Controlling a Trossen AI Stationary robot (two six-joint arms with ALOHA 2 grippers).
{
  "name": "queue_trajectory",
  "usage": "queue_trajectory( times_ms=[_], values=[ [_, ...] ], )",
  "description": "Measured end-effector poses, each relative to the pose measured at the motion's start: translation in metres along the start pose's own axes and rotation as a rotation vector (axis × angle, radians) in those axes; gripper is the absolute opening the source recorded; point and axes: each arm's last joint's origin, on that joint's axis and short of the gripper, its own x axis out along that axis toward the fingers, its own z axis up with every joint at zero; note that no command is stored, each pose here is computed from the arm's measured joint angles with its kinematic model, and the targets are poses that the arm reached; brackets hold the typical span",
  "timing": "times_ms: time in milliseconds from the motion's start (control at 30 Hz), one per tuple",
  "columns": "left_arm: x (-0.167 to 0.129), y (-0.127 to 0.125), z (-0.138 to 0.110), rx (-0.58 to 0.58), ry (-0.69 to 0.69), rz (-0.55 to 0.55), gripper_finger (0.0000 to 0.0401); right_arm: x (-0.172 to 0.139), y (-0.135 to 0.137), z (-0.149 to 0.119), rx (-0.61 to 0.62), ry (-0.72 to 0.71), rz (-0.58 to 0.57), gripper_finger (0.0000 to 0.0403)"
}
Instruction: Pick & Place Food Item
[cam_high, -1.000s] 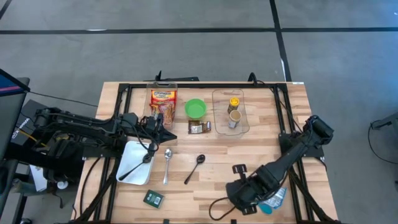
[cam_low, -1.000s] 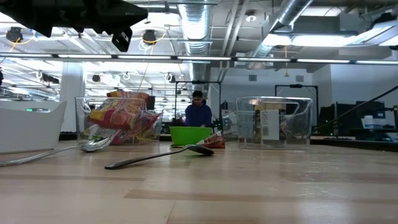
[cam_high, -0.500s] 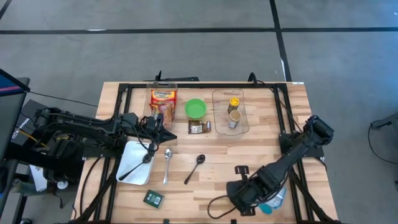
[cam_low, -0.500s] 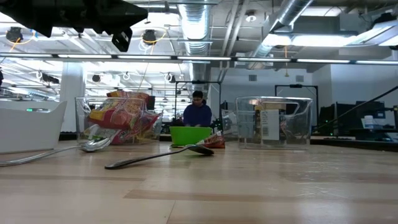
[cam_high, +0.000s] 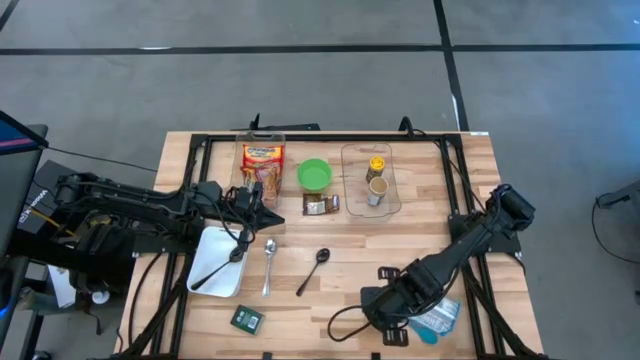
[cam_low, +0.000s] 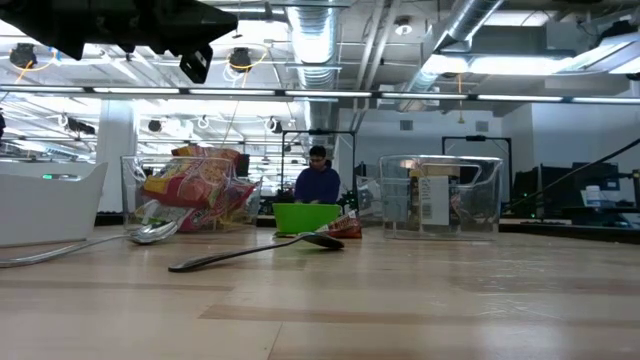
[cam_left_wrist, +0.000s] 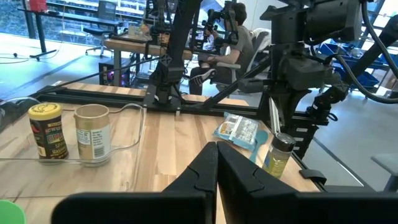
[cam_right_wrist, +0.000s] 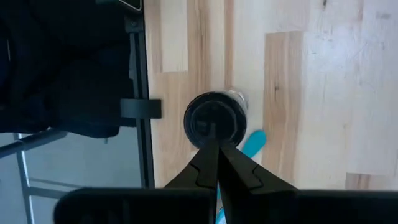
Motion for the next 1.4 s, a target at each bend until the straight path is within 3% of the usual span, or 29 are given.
queue_trajectory(
  times_ms=[233, 500, 600, 800, 1400],
  values=[
    [0.0, 0.0, 0.0, 0.0, 0.0, 0.0, 0.0001, 0.002, 0.02, -0.016, -0.096, -0.054, -0.042, 0.0],
    [0.0, 0.0, 0.0, 0.0, 0.0, 0.0, 0.0001, 0.002, 0.037, -0.023, -0.418, -0.146, -0.065, 0.0],
    [0.0, 0.0, 0.0, 0.0, 0.0, 0.0, 0.0001, 0.002, 0.036, -0.019, -0.476, -0.167, -0.06, 0.0],
    [0.0, 0.0, 0.0, 0.0, 0.0, 0.0, 0.0001, 0.001, 0.029, -0.011, -0.517, -0.177, -0.074, 0.0],
    [0.0, 0.0, 0.0, 0.0, 0.0, 0.0, 0.0001, 0.0, 0.013, 0.002, -0.463, -0.165, -0.1, 0.0]
  ],
)
